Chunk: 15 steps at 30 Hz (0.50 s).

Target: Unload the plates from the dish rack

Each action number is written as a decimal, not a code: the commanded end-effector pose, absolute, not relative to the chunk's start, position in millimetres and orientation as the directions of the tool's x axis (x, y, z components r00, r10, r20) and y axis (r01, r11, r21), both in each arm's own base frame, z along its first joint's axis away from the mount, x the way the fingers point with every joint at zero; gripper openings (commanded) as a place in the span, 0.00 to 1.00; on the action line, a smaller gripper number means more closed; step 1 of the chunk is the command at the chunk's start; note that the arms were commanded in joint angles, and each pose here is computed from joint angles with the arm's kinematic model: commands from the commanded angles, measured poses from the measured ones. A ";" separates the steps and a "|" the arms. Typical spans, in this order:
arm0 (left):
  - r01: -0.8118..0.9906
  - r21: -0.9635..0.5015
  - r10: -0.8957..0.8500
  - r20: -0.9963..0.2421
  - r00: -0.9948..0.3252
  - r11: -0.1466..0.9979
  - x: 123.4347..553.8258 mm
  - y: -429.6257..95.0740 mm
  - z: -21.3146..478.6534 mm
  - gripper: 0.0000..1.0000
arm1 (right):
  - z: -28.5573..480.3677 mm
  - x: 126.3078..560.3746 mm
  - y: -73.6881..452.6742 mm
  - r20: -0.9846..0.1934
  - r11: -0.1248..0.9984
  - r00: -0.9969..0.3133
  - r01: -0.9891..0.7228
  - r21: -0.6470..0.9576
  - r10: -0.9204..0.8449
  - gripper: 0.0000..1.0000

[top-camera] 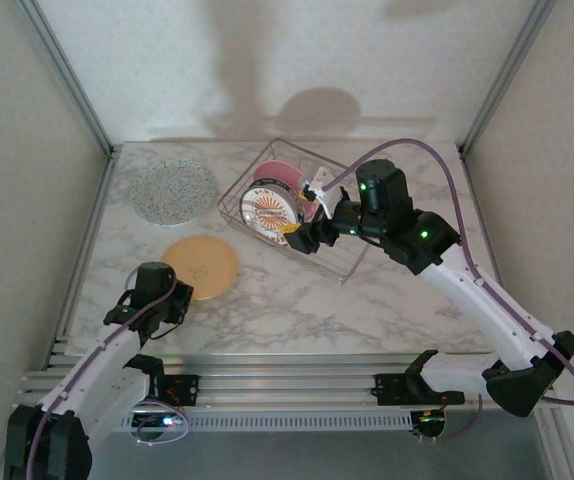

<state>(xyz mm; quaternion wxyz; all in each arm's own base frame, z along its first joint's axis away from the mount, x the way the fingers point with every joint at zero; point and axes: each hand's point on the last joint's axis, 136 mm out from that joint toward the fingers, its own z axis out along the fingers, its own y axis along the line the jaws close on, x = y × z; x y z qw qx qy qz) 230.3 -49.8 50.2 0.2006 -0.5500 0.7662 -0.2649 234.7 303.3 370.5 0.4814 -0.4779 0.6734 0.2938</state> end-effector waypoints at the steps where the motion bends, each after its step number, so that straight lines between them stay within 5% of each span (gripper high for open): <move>1: -0.691 -0.676 -0.946 -0.029 -0.323 0.256 244.3 -51.6 54.7 0.00 | 376.4 220.6 312.4 -0.942 0.318 -0.037 -0.945 -0.076 -0.334 0.86; 11: -0.713 -0.640 -0.930 -0.009 -0.368 0.288 239.3 -57.5 30.5 0.01 | 370.4 220.9 319.2 -0.940 0.314 -0.054 -0.947 -0.058 -0.337 0.86; 15: -0.726 -0.620 -0.928 -0.007 -0.372 0.296 234.4 -56.7 24.7 0.14 | 367.5 221.8 321.2 -0.937 0.318 -0.063 -0.947 -0.052 -0.343 0.86</move>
